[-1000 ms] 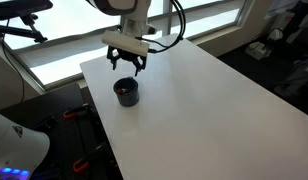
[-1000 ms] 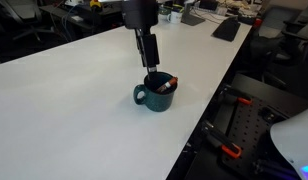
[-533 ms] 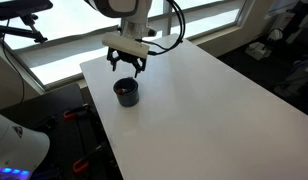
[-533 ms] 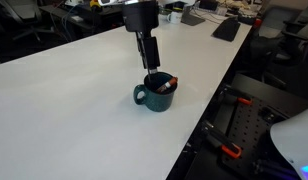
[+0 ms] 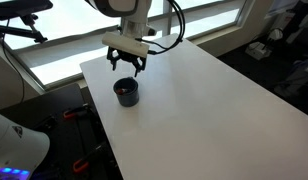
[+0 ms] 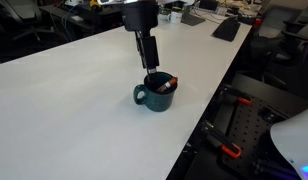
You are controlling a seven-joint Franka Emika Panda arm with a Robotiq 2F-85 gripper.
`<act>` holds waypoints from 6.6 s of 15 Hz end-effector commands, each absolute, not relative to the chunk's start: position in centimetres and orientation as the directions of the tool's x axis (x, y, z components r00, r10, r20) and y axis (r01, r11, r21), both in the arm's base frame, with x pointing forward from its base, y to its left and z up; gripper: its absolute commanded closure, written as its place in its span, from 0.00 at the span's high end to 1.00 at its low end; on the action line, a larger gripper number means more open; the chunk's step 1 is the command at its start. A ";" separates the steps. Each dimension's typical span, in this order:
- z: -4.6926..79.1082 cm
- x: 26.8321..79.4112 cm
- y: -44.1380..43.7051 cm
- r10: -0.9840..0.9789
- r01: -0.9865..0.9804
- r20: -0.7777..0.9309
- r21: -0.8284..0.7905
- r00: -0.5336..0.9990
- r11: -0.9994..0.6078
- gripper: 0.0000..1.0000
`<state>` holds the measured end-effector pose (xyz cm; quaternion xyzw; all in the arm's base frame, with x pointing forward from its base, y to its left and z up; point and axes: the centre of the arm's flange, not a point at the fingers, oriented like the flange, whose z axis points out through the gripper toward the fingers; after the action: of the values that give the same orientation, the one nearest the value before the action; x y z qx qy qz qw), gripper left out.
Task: Remove the marker from the cup
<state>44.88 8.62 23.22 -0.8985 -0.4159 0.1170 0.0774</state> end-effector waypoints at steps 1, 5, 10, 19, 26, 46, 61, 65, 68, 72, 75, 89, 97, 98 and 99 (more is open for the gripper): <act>26.4 45.6 9.4 0.758 0.728 -0.135 -0.216 0.638 -0.651 1.00; 29.7 46.3 9.8 0.745 0.715 -0.181 -0.209 0.642 -0.667 1.00; 31.4 45.5 9.9 0.670 0.620 -0.303 -0.252 0.678 -0.743 1.00; 29.2 45.0 8.4 0.670 0.659 -0.363 -0.177 0.647 -0.731 1.00; 28.1 44.6 8.5 0.678 0.671 -0.370 -0.169 0.636 -0.722 1.00; 20.2 43.5 8.6 0.742 0.745 -0.311 -0.137 0.594 -0.653 0.77; 17.1 41.0 6.3 0.714 0.721 -0.391 -0.161 0.580 -0.674 0.62; 16.2 40.2 5.5 0.708 0.718 -0.418 -0.167 0.569 -0.676 0.21; 16.1 40.0 5.2 0.706 0.718 -0.427 -0.166 0.565 -0.676 0.02; 16.2 39.9 5.3 0.708 0.723 -0.429 -0.162 0.561 -0.671 0.06; 17.1 40.2 5.5 0.709 0.723 -0.421 -0.160 0.566 -0.673 0.06; 24.4 43.5 9.6 0.747 0.773 -0.334 -0.078 0.575 -0.630 0.06; 29.5 45.5 10.8 0.756 0.772 -0.284 -0.075 0.590 -0.631 0.06; 30.6 45.9 10.9 0.754 0.770 -0.278 -0.070 0.595 -0.634 0.06; 31.3 46.2 11.0 0.751 0.767 -0.273 -0.065 0.601 -0.638 0.06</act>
<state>45.56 10.42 28.01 -0.8927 -0.4257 0.1440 -0.0325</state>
